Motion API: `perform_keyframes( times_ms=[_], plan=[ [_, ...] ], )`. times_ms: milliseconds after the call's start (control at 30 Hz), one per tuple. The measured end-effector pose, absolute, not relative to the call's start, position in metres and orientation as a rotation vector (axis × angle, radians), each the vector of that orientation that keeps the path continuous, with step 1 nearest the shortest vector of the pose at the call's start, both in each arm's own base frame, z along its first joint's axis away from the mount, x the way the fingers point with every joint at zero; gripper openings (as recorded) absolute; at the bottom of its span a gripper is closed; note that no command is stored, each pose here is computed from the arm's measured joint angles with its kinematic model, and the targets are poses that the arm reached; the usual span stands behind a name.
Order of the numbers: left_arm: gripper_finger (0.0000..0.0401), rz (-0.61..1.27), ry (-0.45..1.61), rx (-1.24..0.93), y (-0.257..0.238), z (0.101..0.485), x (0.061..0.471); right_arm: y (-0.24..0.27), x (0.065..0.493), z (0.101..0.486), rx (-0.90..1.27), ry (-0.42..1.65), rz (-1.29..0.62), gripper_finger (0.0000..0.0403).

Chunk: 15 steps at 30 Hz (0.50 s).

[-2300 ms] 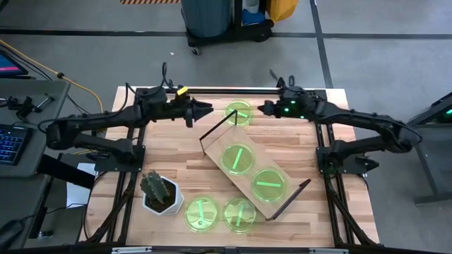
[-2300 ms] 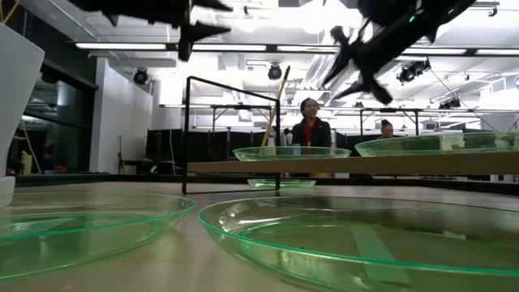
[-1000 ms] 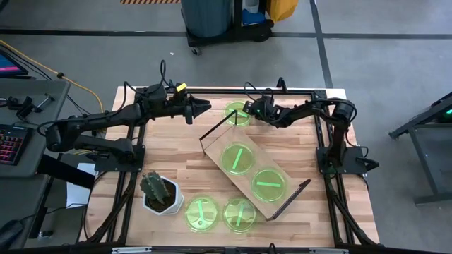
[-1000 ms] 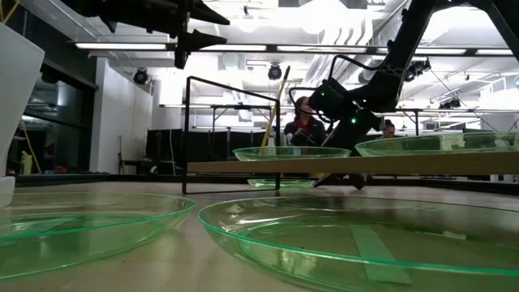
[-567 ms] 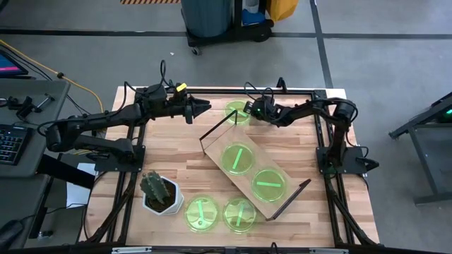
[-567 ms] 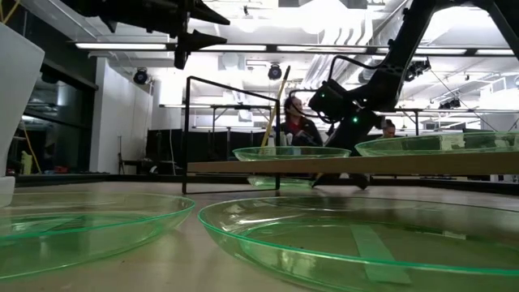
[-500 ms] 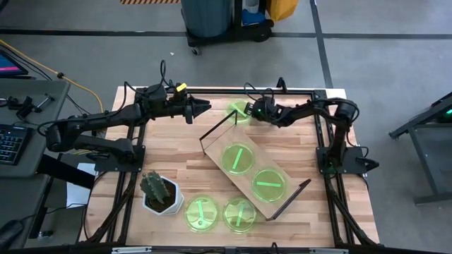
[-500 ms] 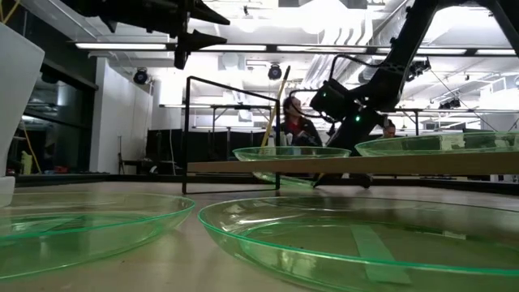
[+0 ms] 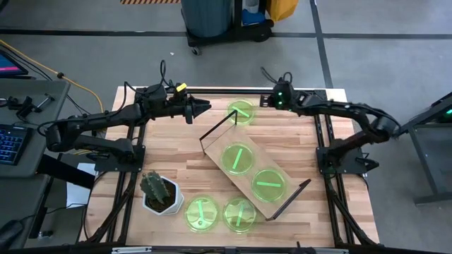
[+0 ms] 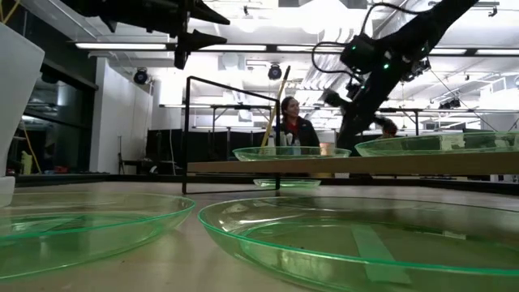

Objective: Place and stack plates onto a shelf
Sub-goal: Stack the top center transparent green plate on top of the left transparent green plate on the shelf

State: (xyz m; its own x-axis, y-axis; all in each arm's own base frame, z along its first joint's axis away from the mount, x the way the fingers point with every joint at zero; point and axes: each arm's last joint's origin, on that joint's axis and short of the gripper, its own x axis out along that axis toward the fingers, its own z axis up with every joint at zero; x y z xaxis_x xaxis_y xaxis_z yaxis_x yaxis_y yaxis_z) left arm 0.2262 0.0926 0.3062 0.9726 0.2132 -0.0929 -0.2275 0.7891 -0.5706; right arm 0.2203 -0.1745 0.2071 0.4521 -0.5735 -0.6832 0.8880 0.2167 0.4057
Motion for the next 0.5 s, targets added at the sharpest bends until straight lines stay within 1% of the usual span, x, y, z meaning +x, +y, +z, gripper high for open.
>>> perform_keyframes(
  times_ms=[133,233,300,400,500],
  plan=[
    [0.0161,0.253,0.019,-0.616,0.093,0.306,0.226,-0.171,0.218,0.206,0.915,0.488,-0.993,0.0],
    [0.0161,0.279,0.007,-0.618,0.094,0.307,0.226,-0.168,0.231,0.193,0.931,0.512,-0.978,0.0001],
    [0.0161,0.286,0.003,-0.621,0.094,0.307,0.226,-0.169,0.243,0.181,0.929,0.51,-0.949,0.001],
    [0.0161,0.286,0.001,-0.633,0.094,0.307,0.226,-0.174,0.258,0.16,0.974,0.505,-0.89,0.004],
    [0.0161,0.286,-0.001,-0.647,0.094,0.307,0.226,-0.185,0.265,0.14,1.026,0.465,-0.885,0.0086]
  ],
)
